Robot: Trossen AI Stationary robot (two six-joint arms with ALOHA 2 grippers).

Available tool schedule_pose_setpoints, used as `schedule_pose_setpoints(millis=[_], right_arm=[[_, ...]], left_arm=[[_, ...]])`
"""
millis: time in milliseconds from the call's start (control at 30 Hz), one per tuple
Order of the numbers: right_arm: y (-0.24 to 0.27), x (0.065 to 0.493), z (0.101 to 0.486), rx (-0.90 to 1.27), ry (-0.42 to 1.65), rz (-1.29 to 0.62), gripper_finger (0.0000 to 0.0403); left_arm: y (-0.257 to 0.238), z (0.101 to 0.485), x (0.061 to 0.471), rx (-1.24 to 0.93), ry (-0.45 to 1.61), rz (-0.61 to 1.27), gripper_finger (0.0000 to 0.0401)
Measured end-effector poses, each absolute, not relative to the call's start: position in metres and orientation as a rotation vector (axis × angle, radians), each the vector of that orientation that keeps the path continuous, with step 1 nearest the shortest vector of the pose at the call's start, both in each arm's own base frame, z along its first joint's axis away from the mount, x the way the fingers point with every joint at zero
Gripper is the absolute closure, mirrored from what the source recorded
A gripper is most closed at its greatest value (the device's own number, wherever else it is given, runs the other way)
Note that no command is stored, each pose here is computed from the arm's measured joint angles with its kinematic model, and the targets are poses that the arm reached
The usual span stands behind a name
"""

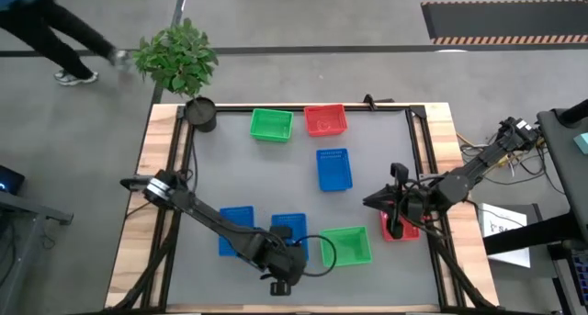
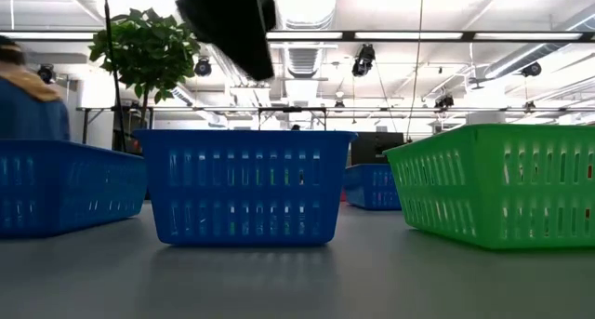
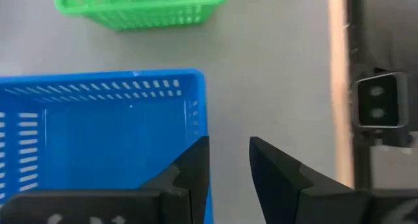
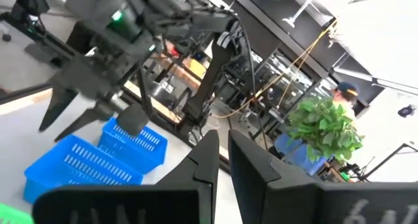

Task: Stack baskets by color
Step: Stack the bottom right blue bin on the bottom left blue bin

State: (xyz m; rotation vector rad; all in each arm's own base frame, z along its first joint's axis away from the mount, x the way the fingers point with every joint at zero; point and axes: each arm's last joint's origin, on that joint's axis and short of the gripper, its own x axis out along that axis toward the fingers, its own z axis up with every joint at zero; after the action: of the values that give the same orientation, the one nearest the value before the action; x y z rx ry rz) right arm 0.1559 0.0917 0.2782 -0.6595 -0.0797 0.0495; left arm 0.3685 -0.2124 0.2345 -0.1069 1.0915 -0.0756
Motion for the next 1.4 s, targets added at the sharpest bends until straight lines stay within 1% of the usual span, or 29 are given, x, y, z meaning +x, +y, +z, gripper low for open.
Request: schedule_pose_setpoints(millis=[133, 400, 467, 567, 767, 933, 1033, 1167, 1200, 1400], right_arm=[[0.091, 0.155, 0.279, -0.668, -0.083, 0.048, 0.0375], [0.090, 0.154, 0.280, -0.707, -0.083, 0.047, 0.0375], [0.090, 0.154, 0.280, -0.713, -0.083, 0.046, 0.0375], [0.090, 0.154, 0.279, -0.718, -0.083, 0.046, 0.0375], [0.090, 0.154, 0.280, -0.733, -0.083, 0.045, 0.0375], [0.090, 0.154, 0.280, -0.739, -0.083, 0.045, 0.0375], [0.090, 0.154, 0.280, -0.740, -0.083, 0.045, 0.0375], [0.090, 0.154, 0.280, -0.742, -0.080, 0.041, 0.0375], [0.090, 0.154, 0.280, -0.741, -0.079, 0.040, 0.0375], [0.090, 0.154, 0.279, -0.744, -0.075, 0.040, 0.0375]], left_arm=[[-0.214, 0.224, 0.372, -0.114, 1.115, -0.058, 0.0295], [-0.212, 0.220, 0.372, -0.086, 1.111, -0.018, 0.0218], [-0.212, 0.217, 0.372, -0.078, 1.105, -0.008, 0.0209], [-0.212, 0.209, 0.373, -0.087, 1.076, -0.020, 0.0210], [-0.208, 0.191, 0.371, -0.082, 1.064, -0.026, 0.0237], [-0.205, 0.184, 0.372, -0.091, 1.049, -0.020, 0.0272], [-0.203, 0.182, 0.372, -0.074, 1.054, -0.024, 0.0309], [-0.202, 0.183, 0.372, -0.067, 1.053, -0.027, 0.0382], [-0.202, 0.183, 0.372, -0.066, 1.054, -0.026, 0.0391], [-0.201, 0.190, 0.371, -0.016, 1.057, -0.022, 0.0399]])
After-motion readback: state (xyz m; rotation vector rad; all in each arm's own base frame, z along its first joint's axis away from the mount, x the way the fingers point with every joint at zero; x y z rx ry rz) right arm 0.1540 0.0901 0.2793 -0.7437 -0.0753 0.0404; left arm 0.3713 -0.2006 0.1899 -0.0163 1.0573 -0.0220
